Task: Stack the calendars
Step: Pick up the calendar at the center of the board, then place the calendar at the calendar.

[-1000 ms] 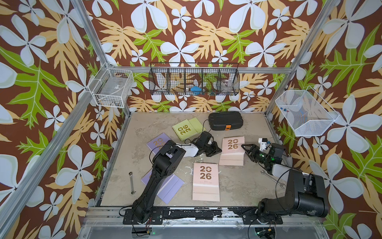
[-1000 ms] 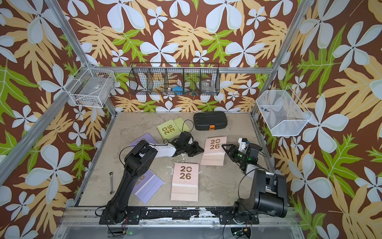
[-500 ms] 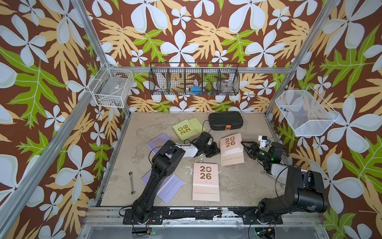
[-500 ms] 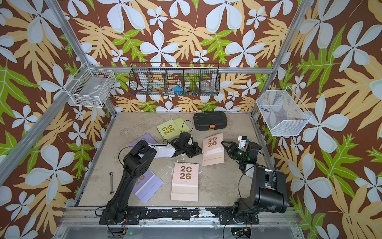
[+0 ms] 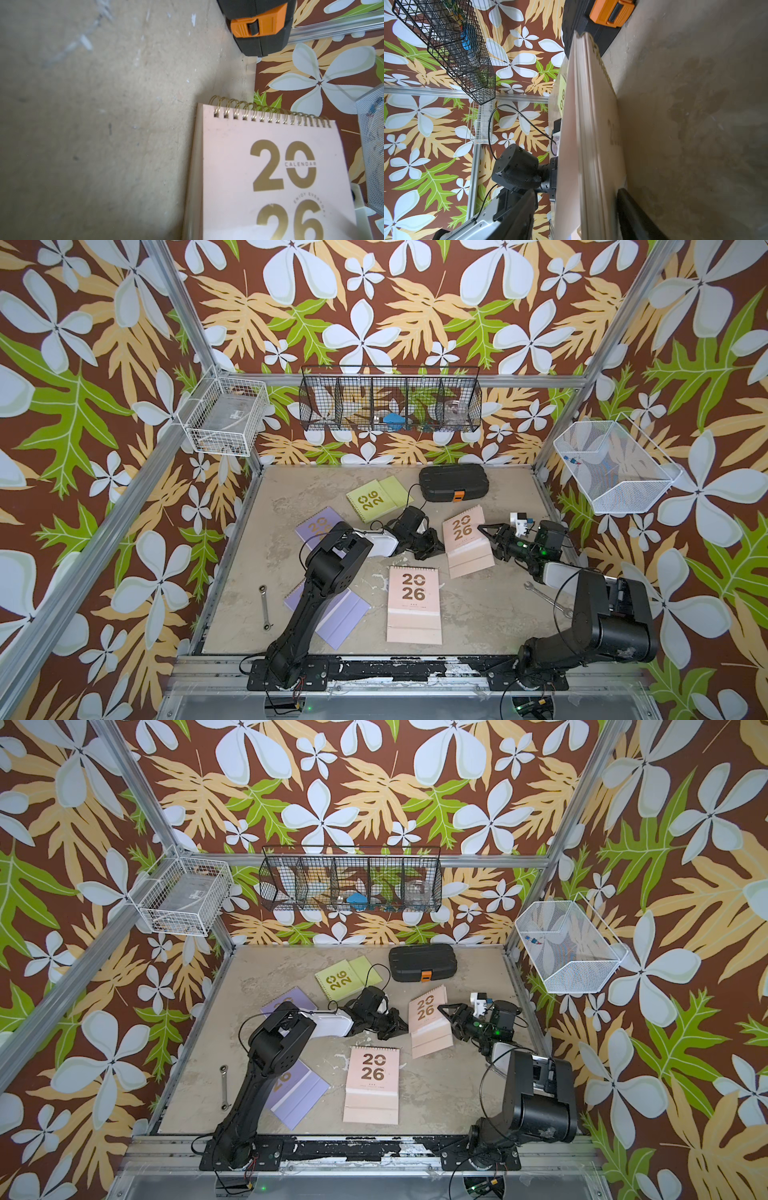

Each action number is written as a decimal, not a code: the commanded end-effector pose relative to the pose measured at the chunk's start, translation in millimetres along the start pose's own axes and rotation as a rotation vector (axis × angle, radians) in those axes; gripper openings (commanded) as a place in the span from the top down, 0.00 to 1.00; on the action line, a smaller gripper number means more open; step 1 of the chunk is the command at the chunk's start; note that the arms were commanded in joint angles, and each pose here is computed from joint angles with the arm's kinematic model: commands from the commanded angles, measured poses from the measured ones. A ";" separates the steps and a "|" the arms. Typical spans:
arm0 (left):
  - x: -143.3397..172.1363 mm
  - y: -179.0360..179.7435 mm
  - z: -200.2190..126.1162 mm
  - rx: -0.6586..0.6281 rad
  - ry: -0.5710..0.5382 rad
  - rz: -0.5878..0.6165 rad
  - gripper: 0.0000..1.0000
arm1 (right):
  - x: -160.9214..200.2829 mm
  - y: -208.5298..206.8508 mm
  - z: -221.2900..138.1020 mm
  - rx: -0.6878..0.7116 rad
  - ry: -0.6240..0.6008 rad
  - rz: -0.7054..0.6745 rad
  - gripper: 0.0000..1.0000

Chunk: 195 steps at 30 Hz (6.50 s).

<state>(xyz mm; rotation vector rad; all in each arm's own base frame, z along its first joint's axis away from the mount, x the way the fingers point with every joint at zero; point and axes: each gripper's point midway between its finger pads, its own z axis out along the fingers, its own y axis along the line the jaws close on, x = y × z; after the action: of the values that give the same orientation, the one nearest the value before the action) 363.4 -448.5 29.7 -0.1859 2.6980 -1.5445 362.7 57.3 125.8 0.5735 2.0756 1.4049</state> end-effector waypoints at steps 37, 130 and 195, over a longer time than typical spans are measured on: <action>-10.9 -27.5 -74.3 0.048 -0.099 0.040 0.76 | -5.6 11.8 -16.4 0.189 -0.055 -0.150 0.90; 95.4 83.5 -195.6 -0.040 -0.203 -0.063 0.75 | 234.4 46.5 7.4 -0.020 0.109 0.054 0.87; 65.0 67.2 -214.5 -0.095 -0.313 -0.064 0.58 | 197.1 16.0 1.3 0.365 0.076 -0.179 0.28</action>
<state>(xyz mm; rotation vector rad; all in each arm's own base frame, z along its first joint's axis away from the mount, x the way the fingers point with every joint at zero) 272.2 -250.4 85.5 -0.4482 2.5318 -1.3529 215.9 192.9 103.4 0.5642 2.3466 1.0822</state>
